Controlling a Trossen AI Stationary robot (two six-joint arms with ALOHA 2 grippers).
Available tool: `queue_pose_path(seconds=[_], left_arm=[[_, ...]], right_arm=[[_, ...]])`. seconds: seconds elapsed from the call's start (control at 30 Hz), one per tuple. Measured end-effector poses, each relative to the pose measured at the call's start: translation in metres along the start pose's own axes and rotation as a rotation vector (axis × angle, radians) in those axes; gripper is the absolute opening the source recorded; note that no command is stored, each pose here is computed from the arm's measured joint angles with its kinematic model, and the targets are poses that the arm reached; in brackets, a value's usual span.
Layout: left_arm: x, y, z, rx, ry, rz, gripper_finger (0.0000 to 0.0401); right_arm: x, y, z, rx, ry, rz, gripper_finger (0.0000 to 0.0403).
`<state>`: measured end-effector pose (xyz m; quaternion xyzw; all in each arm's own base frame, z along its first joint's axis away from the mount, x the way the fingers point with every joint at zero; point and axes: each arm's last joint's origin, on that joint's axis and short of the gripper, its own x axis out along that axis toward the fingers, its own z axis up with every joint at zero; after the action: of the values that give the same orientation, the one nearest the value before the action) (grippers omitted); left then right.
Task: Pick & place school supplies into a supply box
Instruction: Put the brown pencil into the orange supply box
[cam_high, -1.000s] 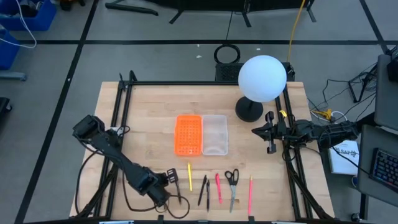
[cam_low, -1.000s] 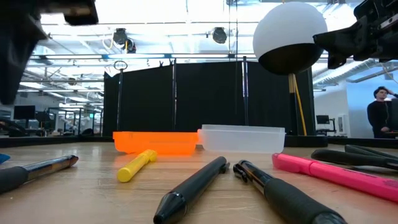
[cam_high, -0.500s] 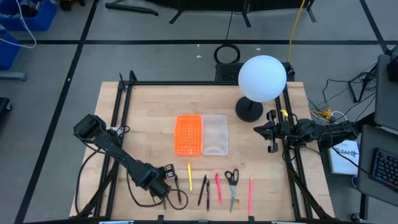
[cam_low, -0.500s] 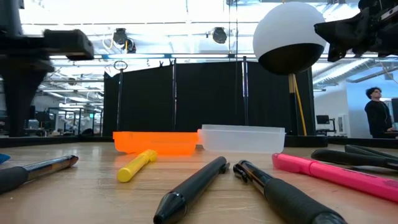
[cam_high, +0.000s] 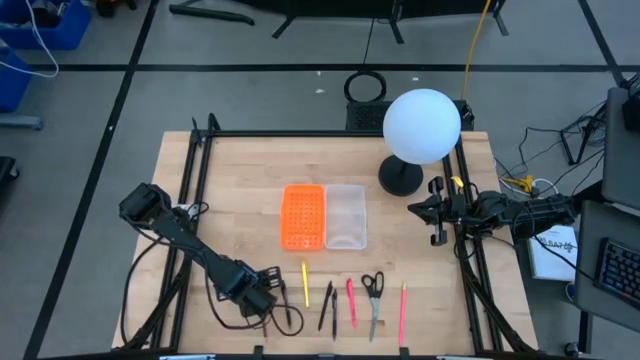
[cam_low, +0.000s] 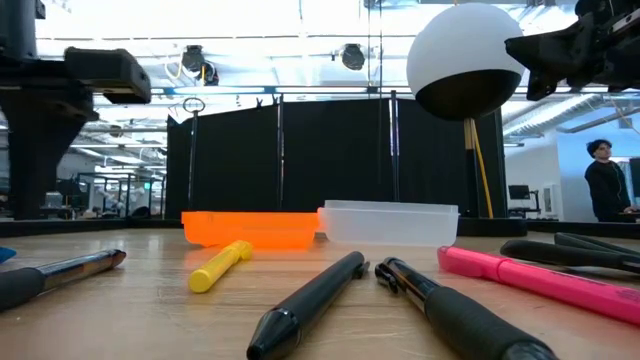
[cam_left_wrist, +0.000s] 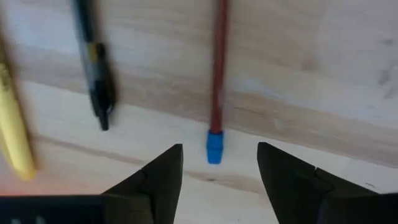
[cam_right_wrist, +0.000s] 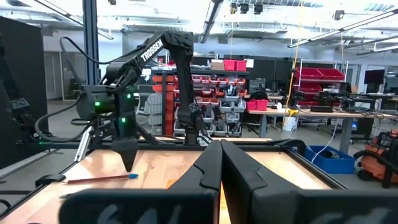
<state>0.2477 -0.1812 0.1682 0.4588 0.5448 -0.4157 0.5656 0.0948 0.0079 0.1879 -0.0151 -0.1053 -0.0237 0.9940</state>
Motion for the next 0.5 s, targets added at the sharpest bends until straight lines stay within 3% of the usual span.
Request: queue_pose_path(seconds=[0.5], left_arm=[[0.036,-0.001,-0.024,-0.002,-0.075,-0.033,0.0214]], right_arm=[[0.0,0.0,0.0,-0.004,0.001,0.0,0.0]])
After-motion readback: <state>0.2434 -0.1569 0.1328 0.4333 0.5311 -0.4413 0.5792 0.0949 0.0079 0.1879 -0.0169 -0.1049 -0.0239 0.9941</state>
